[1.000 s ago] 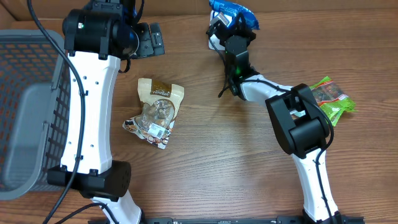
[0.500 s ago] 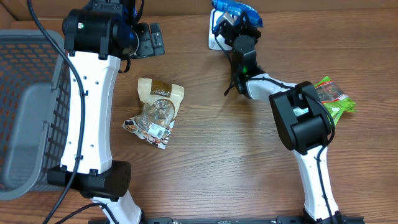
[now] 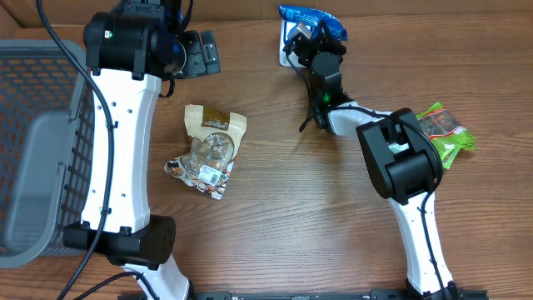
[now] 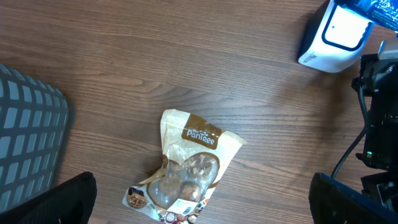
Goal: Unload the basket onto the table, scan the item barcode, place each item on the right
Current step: 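Lift the blue bar and hold it under the white scanner, then carry the blue bar right and drop it on the scanned pile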
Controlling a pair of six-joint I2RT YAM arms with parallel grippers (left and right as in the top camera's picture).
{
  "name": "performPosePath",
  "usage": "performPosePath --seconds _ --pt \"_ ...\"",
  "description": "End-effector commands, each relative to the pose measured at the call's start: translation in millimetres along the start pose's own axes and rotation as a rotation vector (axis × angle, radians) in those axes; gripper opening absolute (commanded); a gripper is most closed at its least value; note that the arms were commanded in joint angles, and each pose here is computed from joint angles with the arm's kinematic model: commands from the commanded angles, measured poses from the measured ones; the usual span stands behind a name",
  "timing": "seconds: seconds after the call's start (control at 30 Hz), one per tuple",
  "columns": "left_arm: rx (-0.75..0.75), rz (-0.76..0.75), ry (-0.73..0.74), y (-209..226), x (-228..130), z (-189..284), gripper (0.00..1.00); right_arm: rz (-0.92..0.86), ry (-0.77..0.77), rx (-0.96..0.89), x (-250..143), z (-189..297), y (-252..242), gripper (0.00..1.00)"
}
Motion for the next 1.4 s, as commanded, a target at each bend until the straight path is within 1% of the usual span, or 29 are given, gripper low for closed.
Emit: performPosePath --seconds 0.0,0.27,0.37,0.47,0.57,0.67,0.77,0.9,1.0,1.13,1.2,1.3,1.37 --pt "-0.001 0.015 0.004 -1.0 -0.4 -1.7 1.00 -0.035 -0.029 -0.023 10.3 -2.7 -9.5 0.04" --pt "-0.001 0.015 0.004 -1.0 -0.4 -1.5 1.00 -0.039 -0.034 -0.031 11.3 -2.6 -10.9 0.04" --pt "-0.001 0.015 0.004 -1.0 -0.4 -1.7 1.00 -0.051 -0.049 -0.078 15.3 -1.9 -18.9 0.04" --pt "-0.001 0.015 0.004 -1.0 -0.4 -1.7 1.00 -0.011 -0.084 -0.120 28.4 2.6 -24.0 0.04" --pt "-0.001 0.015 0.004 -1.0 -0.4 -1.7 1.00 0.033 -0.097 -0.121 45.2 8.1 -26.7 0.04" --pt "-0.001 0.015 0.004 -1.0 -0.4 -1.7 1.00 0.035 -0.061 -0.130 59.3 13.9 -35.2 0.04" --pt "-0.001 0.015 0.004 -1.0 -0.4 -1.7 1.00 0.038 0.007 -0.157 70.9 21.7 -46.9 0.04" --pt "-0.001 0.015 0.004 -1.0 -0.4 -1.7 1.00 0.045 0.047 -0.102 98.7 38.0 -56.3 0.04" --pt "-0.001 0.015 0.004 -1.0 -0.4 -1.7 1.00 0.004 0.089 0.022 124.0 62.8 -57.6 0.04" --pt "-0.001 0.015 0.004 -1.0 -0.4 -1.7 1.00 -0.107 0.150 0.331 146.7 112.9 -34.3 0.04" --pt "-0.001 0.015 0.004 -1.0 -0.4 -1.7 1.00 -0.218 0.206 0.424 151.7 135.0 -23.3 0.04" --pt "-0.001 0.015 0.004 -1.0 -0.4 -1.7 1.00 -0.454 0.377 0.463 144.6 162.0 -10.4 0.04" --pt "-0.001 0.015 0.004 -1.0 -0.4 -1.7 1.00 -0.573 0.487 0.481 135.7 174.1 -4.7 0.04"
Point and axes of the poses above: each gripper's point midway between its finger pads, its own z axis back along the fingers, its own y axis along the line the jaws close on, x = y × z, the point moved 6 cm from there along z, back along the fingers, and after that the axes turned 5 degrees about -z, right-handed, at the moved point
